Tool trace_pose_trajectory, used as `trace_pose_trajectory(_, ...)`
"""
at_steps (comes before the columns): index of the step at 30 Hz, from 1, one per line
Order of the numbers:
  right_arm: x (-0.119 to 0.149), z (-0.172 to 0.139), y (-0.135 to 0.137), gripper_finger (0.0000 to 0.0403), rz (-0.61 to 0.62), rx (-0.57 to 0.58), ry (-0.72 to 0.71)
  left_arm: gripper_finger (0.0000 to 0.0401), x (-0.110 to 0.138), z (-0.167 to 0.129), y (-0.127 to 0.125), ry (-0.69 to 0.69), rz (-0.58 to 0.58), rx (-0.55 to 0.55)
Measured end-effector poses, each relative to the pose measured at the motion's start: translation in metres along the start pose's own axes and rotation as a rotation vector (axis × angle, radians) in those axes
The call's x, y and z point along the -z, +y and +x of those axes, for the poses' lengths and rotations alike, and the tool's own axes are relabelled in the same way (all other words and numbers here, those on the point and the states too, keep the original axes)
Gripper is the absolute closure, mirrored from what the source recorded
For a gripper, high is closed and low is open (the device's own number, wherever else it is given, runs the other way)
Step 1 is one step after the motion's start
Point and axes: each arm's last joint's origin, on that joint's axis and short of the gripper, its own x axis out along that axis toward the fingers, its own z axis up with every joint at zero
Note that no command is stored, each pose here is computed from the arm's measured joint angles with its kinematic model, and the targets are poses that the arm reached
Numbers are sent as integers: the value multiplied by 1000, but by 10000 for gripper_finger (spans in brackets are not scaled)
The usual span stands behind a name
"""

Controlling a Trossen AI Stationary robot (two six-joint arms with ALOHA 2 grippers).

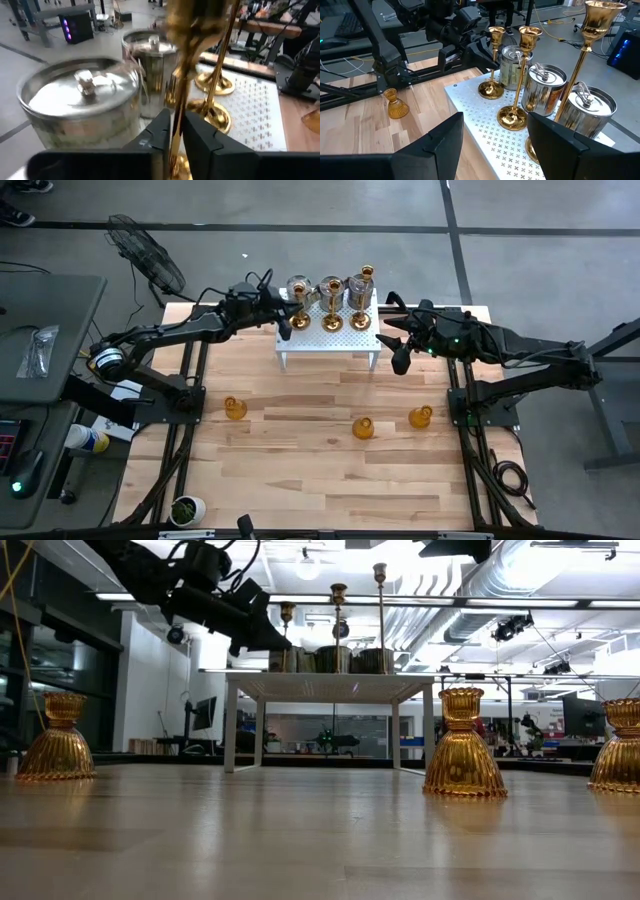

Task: Pick & Place candle stick holders
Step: Put the gold candle stick holder aligned with the other gold candle stick holders on the shelf, then put the right yellow candle holder on the shelf

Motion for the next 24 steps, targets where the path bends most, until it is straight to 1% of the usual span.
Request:
trace_pose_trajectory(5,0,0,0,192,0,0,0,311,1,0,0,5,2,-2)
trace_pose_trajectory(8,0,0,0,192,0,0,0,289,1,0,0,5,2,-4)
trace_pose_trajectory(19,0,0,0,192,-2,1,5,245,0,0,0,-2,-33,-3)
trace_pose_trajectory(24,2,0,0,192,-6,3,19,218,-5,-5,-1,-18,-31,-3)
